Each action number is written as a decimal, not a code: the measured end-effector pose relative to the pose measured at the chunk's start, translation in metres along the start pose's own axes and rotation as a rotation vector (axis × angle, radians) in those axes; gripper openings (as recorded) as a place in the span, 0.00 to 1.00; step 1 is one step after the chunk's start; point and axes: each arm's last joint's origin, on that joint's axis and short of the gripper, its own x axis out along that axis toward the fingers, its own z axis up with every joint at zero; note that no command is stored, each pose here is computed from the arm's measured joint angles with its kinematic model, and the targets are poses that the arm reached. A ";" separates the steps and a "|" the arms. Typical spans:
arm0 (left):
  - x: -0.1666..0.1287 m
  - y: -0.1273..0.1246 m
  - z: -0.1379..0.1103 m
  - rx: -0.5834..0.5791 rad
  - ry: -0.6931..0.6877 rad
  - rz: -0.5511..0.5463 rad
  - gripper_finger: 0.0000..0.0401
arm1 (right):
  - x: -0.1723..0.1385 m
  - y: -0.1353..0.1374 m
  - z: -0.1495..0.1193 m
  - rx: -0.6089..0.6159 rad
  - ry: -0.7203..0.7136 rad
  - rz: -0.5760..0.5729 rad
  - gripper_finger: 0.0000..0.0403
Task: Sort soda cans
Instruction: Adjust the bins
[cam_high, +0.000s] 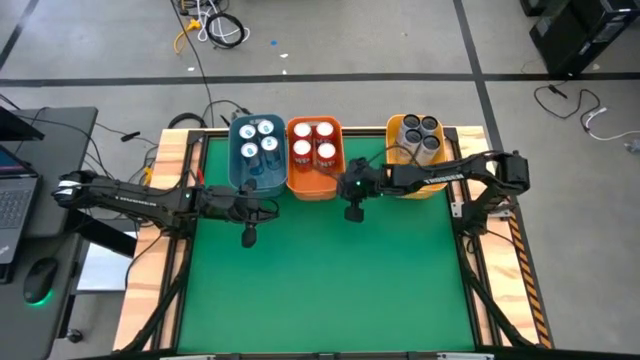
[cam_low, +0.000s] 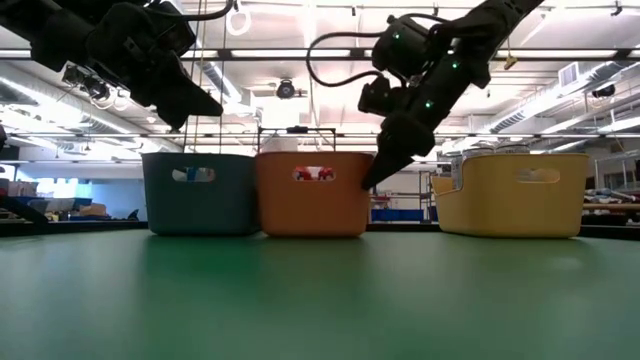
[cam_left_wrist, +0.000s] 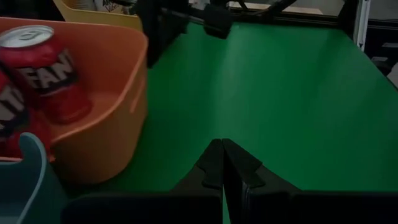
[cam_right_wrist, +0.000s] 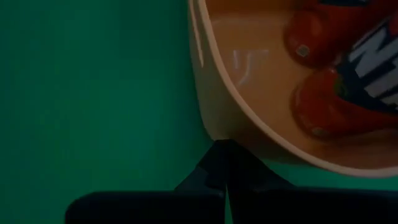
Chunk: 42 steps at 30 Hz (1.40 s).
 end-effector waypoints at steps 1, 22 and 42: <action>0.000 0.000 0.000 0.000 0.000 0.000 0.00 | 0.000 -0.004 0.000 -0.001 -0.003 -0.011 0.00; 0.000 0.000 0.000 0.028 0.003 -0.009 0.00 | -0.124 0.004 0.010 0.259 0.133 -0.116 0.02; 0.000 -0.001 -0.001 0.038 0.007 -0.025 0.00 | -0.114 -0.015 -0.025 0.396 0.466 -0.219 0.44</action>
